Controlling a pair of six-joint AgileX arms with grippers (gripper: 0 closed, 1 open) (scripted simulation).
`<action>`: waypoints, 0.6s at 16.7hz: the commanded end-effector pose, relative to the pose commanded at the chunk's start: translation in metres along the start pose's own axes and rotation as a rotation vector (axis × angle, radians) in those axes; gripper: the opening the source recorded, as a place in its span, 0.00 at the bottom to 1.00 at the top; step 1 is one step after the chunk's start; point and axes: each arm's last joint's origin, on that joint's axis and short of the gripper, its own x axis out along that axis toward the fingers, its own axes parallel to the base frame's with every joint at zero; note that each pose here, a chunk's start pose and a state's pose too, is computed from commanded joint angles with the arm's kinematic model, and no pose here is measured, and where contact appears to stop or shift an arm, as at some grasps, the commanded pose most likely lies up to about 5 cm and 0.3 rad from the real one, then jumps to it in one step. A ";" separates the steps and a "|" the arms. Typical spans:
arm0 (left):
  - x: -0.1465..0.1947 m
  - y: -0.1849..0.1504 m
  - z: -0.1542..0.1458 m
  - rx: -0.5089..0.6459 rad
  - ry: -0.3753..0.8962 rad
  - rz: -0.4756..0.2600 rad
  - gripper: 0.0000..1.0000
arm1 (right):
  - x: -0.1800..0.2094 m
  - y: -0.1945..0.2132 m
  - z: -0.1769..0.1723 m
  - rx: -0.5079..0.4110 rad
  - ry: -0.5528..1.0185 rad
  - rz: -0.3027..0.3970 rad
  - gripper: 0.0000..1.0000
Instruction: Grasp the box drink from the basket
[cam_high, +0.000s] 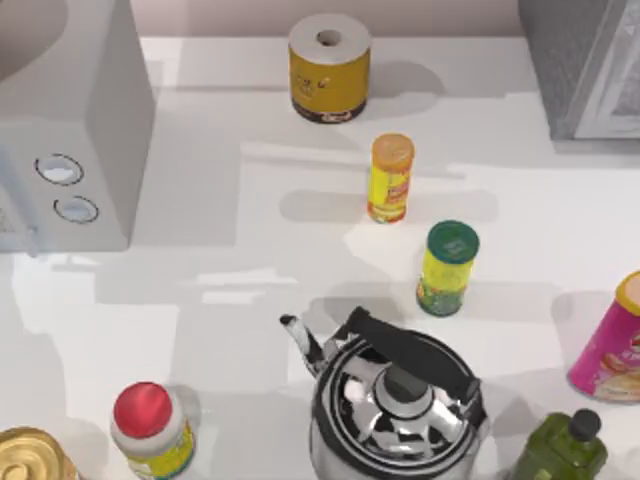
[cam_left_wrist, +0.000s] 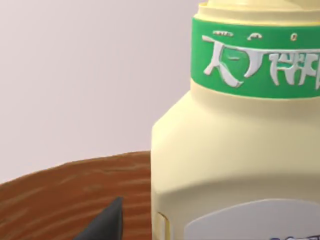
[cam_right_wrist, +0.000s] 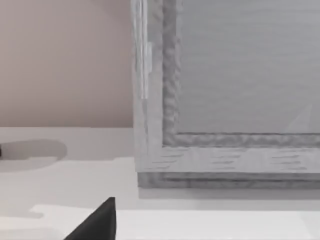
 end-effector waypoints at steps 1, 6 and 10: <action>0.003 0.001 -0.002 -0.003 0.006 0.000 1.00 | 0.000 0.000 0.000 0.000 0.000 0.000 1.00; 0.030 0.002 -0.003 -0.005 0.009 0.001 1.00 | 0.000 0.000 0.000 0.000 0.000 0.000 1.00; 0.047 0.002 -0.004 -0.005 0.009 0.001 1.00 | 0.000 0.000 0.000 0.000 0.000 0.000 1.00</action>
